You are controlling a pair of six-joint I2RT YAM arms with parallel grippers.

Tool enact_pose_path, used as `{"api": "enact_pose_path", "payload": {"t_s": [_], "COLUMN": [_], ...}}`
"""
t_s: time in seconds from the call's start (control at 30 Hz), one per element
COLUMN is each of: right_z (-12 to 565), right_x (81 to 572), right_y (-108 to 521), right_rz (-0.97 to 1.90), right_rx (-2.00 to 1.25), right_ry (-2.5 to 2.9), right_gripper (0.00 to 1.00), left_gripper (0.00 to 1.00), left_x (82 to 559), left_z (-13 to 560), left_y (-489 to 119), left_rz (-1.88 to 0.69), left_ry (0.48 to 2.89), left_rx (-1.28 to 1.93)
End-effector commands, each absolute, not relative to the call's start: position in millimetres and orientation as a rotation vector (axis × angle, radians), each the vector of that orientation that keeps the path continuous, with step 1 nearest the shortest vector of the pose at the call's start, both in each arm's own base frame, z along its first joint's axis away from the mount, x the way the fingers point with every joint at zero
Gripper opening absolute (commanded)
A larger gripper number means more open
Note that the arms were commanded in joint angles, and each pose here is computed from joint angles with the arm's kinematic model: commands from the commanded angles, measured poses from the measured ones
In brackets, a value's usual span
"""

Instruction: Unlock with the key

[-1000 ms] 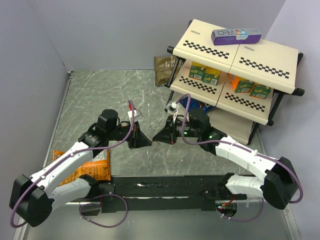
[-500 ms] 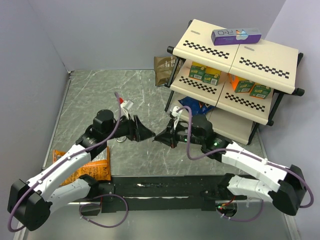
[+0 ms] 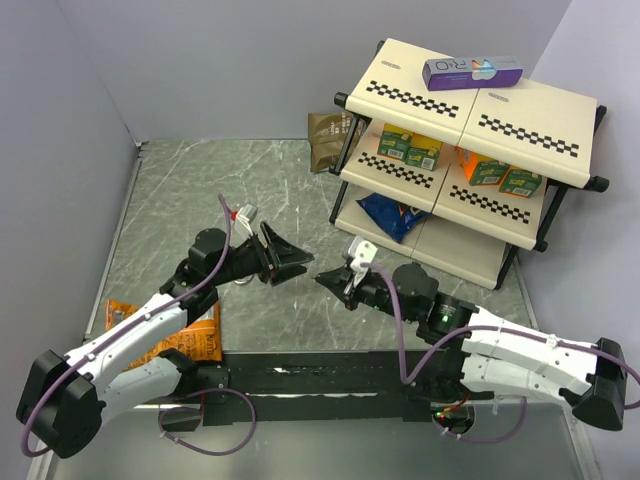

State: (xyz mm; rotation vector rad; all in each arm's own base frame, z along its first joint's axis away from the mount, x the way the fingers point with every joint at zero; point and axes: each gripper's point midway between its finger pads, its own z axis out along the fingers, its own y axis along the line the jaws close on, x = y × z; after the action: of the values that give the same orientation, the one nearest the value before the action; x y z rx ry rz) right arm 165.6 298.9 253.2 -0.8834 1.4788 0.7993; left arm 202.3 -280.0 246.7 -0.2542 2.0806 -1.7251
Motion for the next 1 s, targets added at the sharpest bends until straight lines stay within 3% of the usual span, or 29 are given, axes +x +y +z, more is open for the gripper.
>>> {"api": "enact_pose_path", "payload": {"t_s": [0.0,0.33,0.97], "right_z": [274.4,268.1,251.8], "right_x": [176.5,176.4,175.7], "right_y": [295.2,303.7,312.2], "right_rz": [0.605,0.382,0.205], "right_rx": [-0.84,-0.869,-1.009], "right_ry": [1.377,1.326,1.292], "right_gripper": [0.0,0.0,0.0], "left_gripper": [0.74,0.7,0.35], "left_x": [200.8,188.2,183.0], "left_z": [254.1,254.7,244.1], "left_y": [-286.0,-310.4,-307.9], "left_rz": [-1.846,-1.867,-1.791], "left_ry": [2.06,2.187,2.262], "left_rx": [-0.35,-0.239,-0.197]}}
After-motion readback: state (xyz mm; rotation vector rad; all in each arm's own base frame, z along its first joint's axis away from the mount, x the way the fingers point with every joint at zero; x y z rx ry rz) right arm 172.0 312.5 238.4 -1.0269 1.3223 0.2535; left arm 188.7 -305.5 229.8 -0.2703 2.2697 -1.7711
